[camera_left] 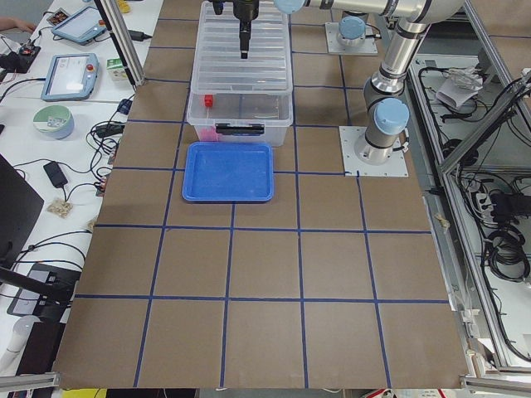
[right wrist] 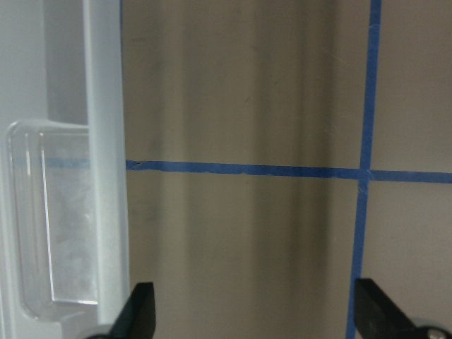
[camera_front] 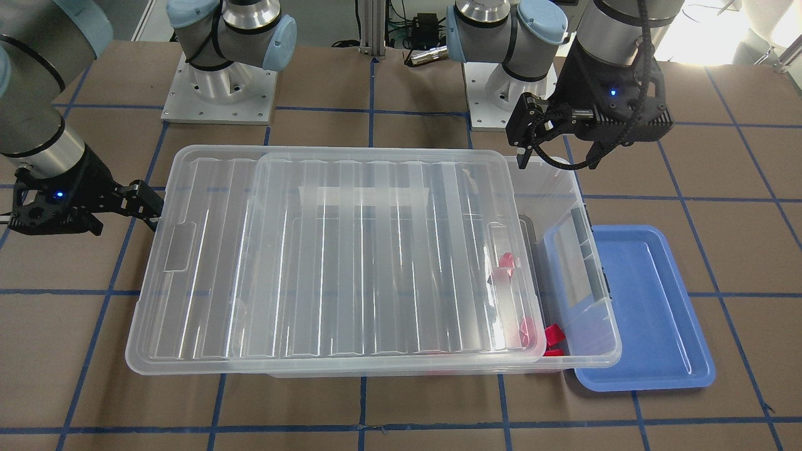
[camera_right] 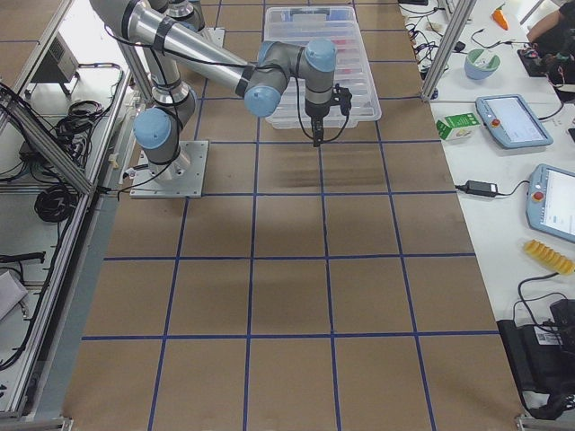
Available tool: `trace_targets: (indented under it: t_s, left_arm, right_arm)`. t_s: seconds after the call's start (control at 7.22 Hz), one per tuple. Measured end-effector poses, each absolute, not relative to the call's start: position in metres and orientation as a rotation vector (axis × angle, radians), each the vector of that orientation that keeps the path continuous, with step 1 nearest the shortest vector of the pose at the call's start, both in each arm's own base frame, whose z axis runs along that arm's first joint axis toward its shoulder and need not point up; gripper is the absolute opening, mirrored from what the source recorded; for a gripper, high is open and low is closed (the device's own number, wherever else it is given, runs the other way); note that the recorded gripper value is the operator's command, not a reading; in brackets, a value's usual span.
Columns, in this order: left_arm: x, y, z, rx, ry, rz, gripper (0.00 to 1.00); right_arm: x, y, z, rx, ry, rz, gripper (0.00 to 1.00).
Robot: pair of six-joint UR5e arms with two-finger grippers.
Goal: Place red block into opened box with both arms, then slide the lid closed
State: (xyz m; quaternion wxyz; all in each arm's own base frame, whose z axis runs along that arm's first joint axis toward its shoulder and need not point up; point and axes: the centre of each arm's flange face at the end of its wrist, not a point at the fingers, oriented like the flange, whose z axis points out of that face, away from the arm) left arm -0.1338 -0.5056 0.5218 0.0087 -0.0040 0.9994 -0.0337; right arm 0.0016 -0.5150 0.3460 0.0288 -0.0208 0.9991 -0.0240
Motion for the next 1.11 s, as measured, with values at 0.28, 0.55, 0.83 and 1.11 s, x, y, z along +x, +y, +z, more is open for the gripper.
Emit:
trace_targets:
  t_s: [0.28, 0.55, 0.83, 1.11]
  left_arm:
    - [-0.134, -0.506, 0.522, -0.012, 3.124, -0.106, 1.00]
    - [-0.134, -0.505, 0.522, -0.012, 3.123, -0.106, 1.00]
    - [-0.134, -0.505, 0.524, -0.012, 3.122, -0.107, 1.00]
    - [-0.133, -0.506, 0.525, -0.014, 3.125, -0.101, 1.00]
  right_arm:
    - [0.037, -0.517, 0.346, -0.075, 3.082, -0.098, 1.00]
    - [0.066, -0.516, 0.347, -0.072, 3.080, -0.116, 1.00]
    - [0.087, -0.517, 0.345, -0.068, 3.081, -0.130, 1.00]
    - [0.090, -0.521, 0.349, -0.068, 3.085, -0.149, 1.00]
